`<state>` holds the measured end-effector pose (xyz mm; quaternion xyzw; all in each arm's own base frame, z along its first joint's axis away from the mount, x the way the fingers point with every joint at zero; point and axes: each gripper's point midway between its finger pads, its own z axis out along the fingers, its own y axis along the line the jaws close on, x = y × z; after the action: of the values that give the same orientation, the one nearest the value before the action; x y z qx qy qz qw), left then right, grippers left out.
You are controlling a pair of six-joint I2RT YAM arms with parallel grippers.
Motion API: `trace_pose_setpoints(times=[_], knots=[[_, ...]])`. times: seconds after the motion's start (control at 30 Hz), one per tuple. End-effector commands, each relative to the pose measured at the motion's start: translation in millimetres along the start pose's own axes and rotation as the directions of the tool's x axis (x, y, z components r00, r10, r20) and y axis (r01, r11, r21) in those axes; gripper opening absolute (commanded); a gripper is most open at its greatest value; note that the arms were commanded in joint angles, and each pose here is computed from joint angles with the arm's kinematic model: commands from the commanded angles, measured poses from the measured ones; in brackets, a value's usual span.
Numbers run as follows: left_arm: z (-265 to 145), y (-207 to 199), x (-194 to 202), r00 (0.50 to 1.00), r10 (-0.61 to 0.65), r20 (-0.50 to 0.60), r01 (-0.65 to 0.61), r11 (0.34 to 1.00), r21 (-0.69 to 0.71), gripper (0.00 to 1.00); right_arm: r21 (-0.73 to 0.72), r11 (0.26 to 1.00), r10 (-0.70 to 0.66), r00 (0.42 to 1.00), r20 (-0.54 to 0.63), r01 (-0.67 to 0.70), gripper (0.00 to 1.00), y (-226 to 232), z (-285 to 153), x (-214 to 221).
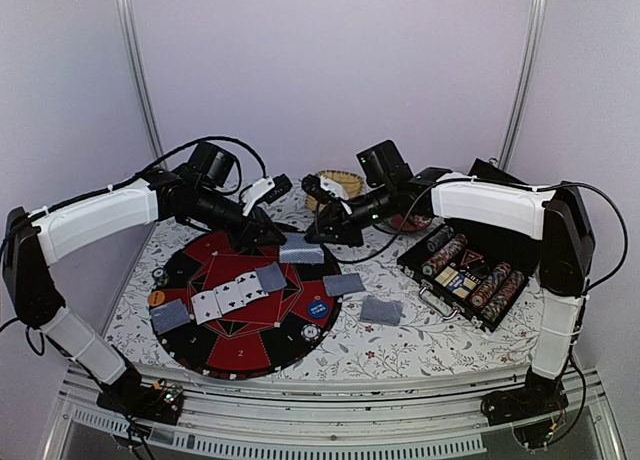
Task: Distribute texas hold em gaming equipment
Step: Pass from the left arm to the right, then place the poker card at the center of the board.
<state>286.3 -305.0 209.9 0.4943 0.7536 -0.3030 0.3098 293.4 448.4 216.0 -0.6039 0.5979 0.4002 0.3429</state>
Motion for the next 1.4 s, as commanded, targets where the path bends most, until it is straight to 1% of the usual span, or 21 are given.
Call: trace_pose_setpoints(times=[0.0, 0.1, 0.17, 0.2, 0.23, 0.27, 0.3, 0.33, 0.37, 0.4, 0.43, 0.47, 0.53, 0.63, 0.7, 0.83, 0.93, 1.0, 1.17, 1.23, 1.37], knots=[[-7.7, -9.8, -10.0, 0.999, 0.031, 0.022, -0.032, 0.999, 0.013, 0.00, -0.017, 1.000, 0.026, 1.000, -0.012, -0.026, 0.03, 2.7, 3.3, 1.2], [-8.4, -5.7, -9.8, 1.000, 0.021, 0.018, -0.021, 1.000, -0.014, 0.00, 0.006, 0.999, 0.037, 0.999, 0.005, -0.037, 0.02, 0.3, 1.0, -2.4], [-12.0, 6.7, -15.0, 0.999, 0.000, 0.034, 0.002, 0.996, -0.087, 0.00, 0.038, 0.996, 0.081, 0.997, 0.018, -0.081, 0.02, -5.5, 0.5, -4.1], [-14.8, 18.5, -16.9, 0.999, -0.026, 0.047, 0.033, 0.989, -0.145, 0.08, 0.065, 0.993, 0.095, 0.995, 0.037, -0.098, 0.02, -11.3, -0.5, -6.9], [-18.9, 34.7, -16.0, 0.996, -0.070, 0.063, 0.082, 0.971, -0.224, 0.32, 0.103, 0.984, 0.138, 0.988, 0.066, -0.145, 0.02, -20.5, -2.3, -8.4], [-25.7, 52.4, -14.3, 0.984, -0.146, 0.098, 0.169, 0.941, -0.293, 0.53, 0.137, 0.972, 0.176, 0.978, 0.110, -0.190, 0.02, -31.0, -4.3, -10.5], [-33.9, 67.7, -11.6, 0.971, -0.201, 0.133, 0.235, 0.910, -0.341, 0.71, 0.137, 0.939, 0.292, 0.941, 0.171, -0.317, 0.02, -39.2, -6.0, -11.6], [-42.1, 81.4, -7.5, 0.952, -0.257, 0.169, 0.303, 0.877, -0.374, 0.83, 0.140, 0.910, 0.355, 0.908, 0.222, -0.390, 0.02, -47.6, -7.4, -9.0], [-51.2, 93.2, -3.6, 0.930, -0.303, 0.210, 0.365, 0.842, -0.399, 0.91, 0.146, 0.859, 0.441, 0.853, 0.278, -0.492, 0.02, -57.6, -7.9, -5.5], [-59.9, 104.0, 1.1, 0.904, -0.344, 0.254, 0.423, 0.802, -0.421, 0.97, 0.144, 0.780, 0.540, 0.772, 0.335, -0.609, 0.02, -68.4, -6.8, 1.5], [-68.0, 112.8, 5.0, 0.882, -0.369, 0.295, 0.468, 0.767, -0.439, 0.98, 0.177, 0.724, 0.573, 0.724, 0.384, -0.667, 0.02, -82.3, -6.2, 8.9], [-73.6, 118.3, 9.3, 0.865, -0.382, 0.326, 0.497, 0.740, -0.453, 0.98, 0.178, 0.668, 0.608, 0.668, 0.428, -0.722, 0.02, -90.9, -4.5, 12.9], [-79.6, 124.8, 17.8, 0.840, -0.399, 0.368, 0.538, 0.698, -0.473, 0.98, 0.189, 0.578, 0.639, 0.585, 0.500, -0.794, 0.02, -105.9, 3.6, 22.9], [-80.5, 127.0, 30.9, 0.821, -0.425, 0.382, 0.569, 0.661, -0.489, 0.98, 0.216, 0.482, 0.647, 0.511, 0.565, -0.849, 0.02, -122.0, 13.7, 34.3], [-78.0, 125.6, 37.3, 0.817, -0.433, 0.381, 0.576, 0.657, -0.488, 0.98, 0.217, 0.436, 0.660, 0.474, 0.583, -0.874, 0.02, -127.3, 25.2, 44.5], [-78.6, 122.9, 43.8, 0.818, -0.430, 0.382, 0.573, 0.657, -0.489, 0.98, 0.253, 0.392, 0.680, 0.464, 0.568, -0.885, 0.02, -132.2, 52.1, 73.0], [-83.1, 121.1, 42.9, 0.825, -0.413, 0.385, 0.562, 0.662, -0.496, 0.98, 0.232, 0.334, 0.723, 0.406, 0.559, -0.914, 0.02, -133.2, 68.3, 96.7], [-87.0, 120.9, 40.6, 0.831, -0.398, 0.389, 0.553, 0.665, -0.502, 0.98, 0.228, 0.310, 0.737, 0.384, 0.556, -0.923, 0.02, -133.8, 76.9, 107.2], [-93.5, 122.5, 40.6, 0.835, -0.386, 0.393, 0.547, 0.660, -0.515, 0.98, 0.224, 0.259, 0.780, 0.340, 0.525, -0.940, 0.02, -127.8, 91.3, 131.1], [-93.6, 124.0, 42.3, 0.833, -0.389, 0.394, 0.551, 0.656, -0.516, 0.98, 0.237, 0.239, 0.788, 0.330, 0.520, -0.942, 0.02, -124.5, 92.1, 141.4], [-92.9, 125.3, 43.9, 0.830, -0.394, 0.395, 0.555, 0.656, -0.511, 0.98, 0.244, 0.218, 0.797, 0.317, 0.514, -0.945, 0.02, -115.3, 93.3, 148.7]])
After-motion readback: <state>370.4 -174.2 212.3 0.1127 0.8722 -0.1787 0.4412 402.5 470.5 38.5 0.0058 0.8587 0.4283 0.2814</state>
